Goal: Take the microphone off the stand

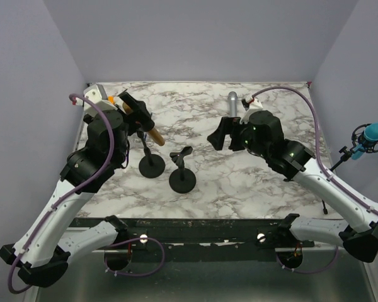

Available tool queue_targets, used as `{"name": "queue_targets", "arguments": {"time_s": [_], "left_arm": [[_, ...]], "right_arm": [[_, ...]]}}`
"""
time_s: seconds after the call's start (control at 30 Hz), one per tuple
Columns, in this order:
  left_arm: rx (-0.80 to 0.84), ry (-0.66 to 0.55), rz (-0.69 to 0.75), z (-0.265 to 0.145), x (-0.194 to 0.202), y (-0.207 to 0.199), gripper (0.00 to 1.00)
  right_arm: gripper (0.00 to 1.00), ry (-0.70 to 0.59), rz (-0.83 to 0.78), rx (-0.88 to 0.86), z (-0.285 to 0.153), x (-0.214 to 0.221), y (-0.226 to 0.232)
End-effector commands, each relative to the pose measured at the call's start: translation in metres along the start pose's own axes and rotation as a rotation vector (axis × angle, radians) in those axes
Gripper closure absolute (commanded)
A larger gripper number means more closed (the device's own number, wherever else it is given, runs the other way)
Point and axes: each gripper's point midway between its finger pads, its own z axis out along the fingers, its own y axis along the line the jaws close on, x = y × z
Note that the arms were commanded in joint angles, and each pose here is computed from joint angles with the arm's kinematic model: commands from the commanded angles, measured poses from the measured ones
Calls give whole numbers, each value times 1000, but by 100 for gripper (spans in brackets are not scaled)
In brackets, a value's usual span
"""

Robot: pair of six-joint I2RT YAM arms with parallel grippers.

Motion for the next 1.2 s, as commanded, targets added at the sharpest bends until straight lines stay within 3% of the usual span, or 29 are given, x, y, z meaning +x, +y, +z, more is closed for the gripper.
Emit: {"name": "queue_targets", "arguments": {"time_s": [0.0,0.17,0.33,0.67,0.93,1.17], "left_arm": [[130,-18,22,-20,-13,-8,1],[232,-96,83,-53,-37,3,1],[218,-143,137,-80,-46,38,1],[139,-158,63,-116,-18,118,1],[130,-110,43,-116,10,134,1],[154,-51,39,-109,27,124,2]], "right_arm": [[0,-30,-73,-88,-4,-26,32],[0,-74,-142,-114,4,-51,79],[0,-166,-154,-1,18,-69,122],[0,-330,-305,-1,26,-61,233],[2,-355,-395,9,54,-64,264],[2,-428,-491,158,79,-71,262]]}}
